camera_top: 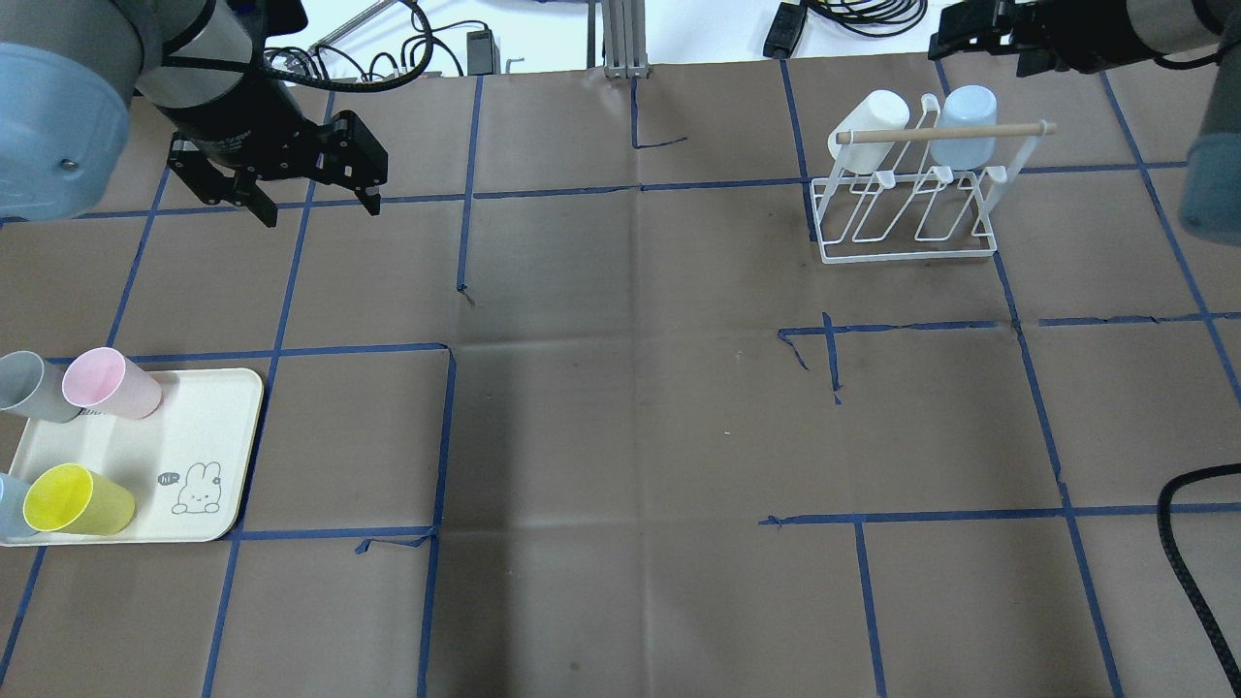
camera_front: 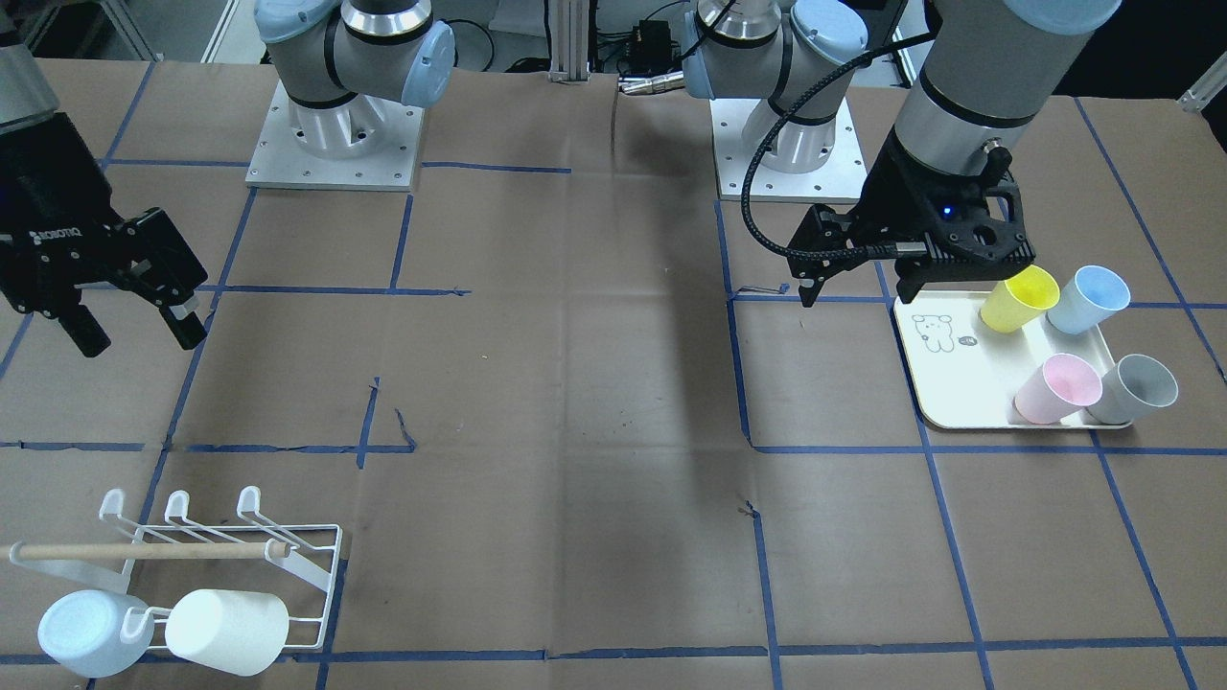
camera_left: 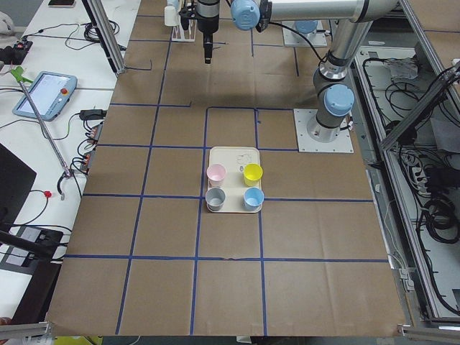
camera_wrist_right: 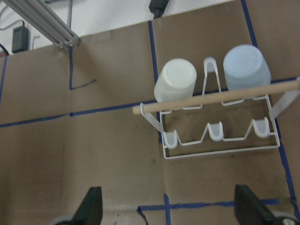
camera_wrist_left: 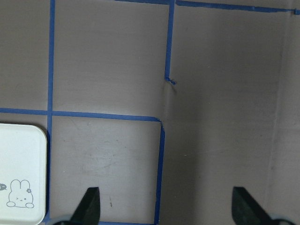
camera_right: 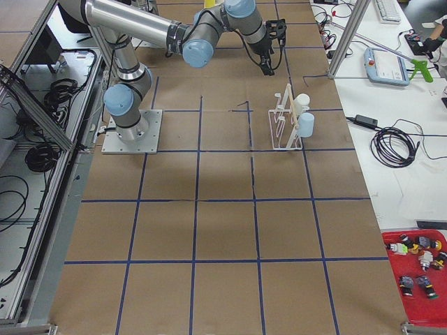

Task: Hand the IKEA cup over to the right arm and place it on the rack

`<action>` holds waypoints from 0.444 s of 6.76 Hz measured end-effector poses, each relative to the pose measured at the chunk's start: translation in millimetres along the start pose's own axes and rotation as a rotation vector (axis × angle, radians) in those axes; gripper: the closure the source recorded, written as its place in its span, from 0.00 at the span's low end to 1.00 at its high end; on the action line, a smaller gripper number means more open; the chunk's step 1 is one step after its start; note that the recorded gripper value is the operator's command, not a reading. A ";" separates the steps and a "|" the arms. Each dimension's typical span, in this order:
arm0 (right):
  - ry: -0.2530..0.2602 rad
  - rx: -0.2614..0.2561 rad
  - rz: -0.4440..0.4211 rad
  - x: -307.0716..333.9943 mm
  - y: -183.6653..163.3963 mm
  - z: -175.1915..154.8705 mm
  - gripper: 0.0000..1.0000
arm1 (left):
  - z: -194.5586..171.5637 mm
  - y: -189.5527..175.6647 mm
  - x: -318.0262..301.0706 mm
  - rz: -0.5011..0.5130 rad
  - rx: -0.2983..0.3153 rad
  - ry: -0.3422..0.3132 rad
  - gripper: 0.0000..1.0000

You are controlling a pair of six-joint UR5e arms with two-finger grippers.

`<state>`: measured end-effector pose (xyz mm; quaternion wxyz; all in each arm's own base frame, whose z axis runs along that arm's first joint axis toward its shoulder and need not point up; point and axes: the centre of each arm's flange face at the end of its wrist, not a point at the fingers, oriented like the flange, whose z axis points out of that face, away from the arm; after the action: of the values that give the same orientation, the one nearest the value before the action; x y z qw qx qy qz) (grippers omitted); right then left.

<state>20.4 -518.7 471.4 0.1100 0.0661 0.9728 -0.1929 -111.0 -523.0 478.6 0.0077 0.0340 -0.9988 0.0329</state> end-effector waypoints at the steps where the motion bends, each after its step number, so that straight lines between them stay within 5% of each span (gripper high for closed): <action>1: 0.041 -0.111 0.025 2.2 14.6 4.2 0.00 | -0.6 0.3 0.0 0.000 0.001 0.000 0.00; 3: 0.050 -0.302 0.019 -26.0 41.5 9.1 0.00 | 0.1 -0.1 0.0 0.000 0.000 0.000 0.00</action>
<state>54.3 -486.5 454.5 0.0962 0.0626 0.9925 -0.0414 -111.0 -523.1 478.5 0.0077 0.0341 -0.9988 0.0330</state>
